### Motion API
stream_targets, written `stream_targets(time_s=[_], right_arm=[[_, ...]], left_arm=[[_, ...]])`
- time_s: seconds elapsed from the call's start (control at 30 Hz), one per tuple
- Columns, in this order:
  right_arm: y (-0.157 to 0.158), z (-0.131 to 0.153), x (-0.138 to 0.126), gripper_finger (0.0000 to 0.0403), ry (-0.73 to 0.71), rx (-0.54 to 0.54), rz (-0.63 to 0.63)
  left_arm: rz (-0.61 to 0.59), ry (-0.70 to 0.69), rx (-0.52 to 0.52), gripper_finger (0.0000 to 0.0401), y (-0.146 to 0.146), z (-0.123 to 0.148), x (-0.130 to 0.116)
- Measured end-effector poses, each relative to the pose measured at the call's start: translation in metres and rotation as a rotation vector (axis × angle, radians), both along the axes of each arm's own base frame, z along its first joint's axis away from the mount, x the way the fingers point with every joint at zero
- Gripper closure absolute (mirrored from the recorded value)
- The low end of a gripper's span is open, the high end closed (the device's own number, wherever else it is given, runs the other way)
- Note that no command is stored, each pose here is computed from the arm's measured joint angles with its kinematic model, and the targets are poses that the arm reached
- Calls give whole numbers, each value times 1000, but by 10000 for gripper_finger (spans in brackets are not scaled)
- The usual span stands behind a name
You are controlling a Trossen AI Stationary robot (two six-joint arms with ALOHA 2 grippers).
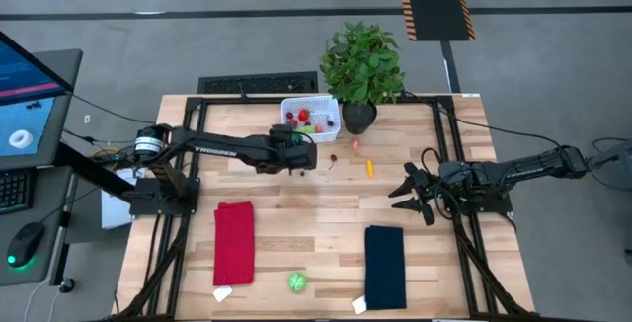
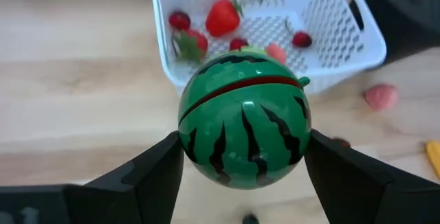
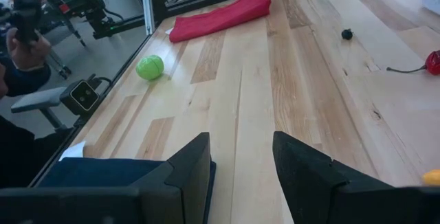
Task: Pick and placing Produce into tupperware
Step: Put the green watermelon into the white basket
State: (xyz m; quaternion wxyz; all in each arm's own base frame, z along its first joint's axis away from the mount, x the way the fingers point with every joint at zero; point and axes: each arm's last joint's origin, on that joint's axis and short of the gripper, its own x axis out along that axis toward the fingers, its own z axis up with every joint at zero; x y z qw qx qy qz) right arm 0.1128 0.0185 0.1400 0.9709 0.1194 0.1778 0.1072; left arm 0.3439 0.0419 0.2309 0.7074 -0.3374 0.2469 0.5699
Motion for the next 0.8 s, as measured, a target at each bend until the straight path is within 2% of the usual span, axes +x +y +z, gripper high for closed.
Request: stream_targets(time_s=[0.13, 0.43, 0.63, 0.8], right_arm=[[0, 0, 0, 221, 0, 0, 0], [0, 0, 0, 221, 0, 0, 0], [0, 0, 0, 221, 0, 0, -1], [0, 0, 0, 221, 0, 0, 0]], left_arm=[[14, -6, 18, 137, 14, 11, 1], [-14, 20, -63, 137, 59, 20, -3], [-82, -19, -113, 137, 85, 22, -4], [-93, -47, -181, 137, 100, 21, -9]])
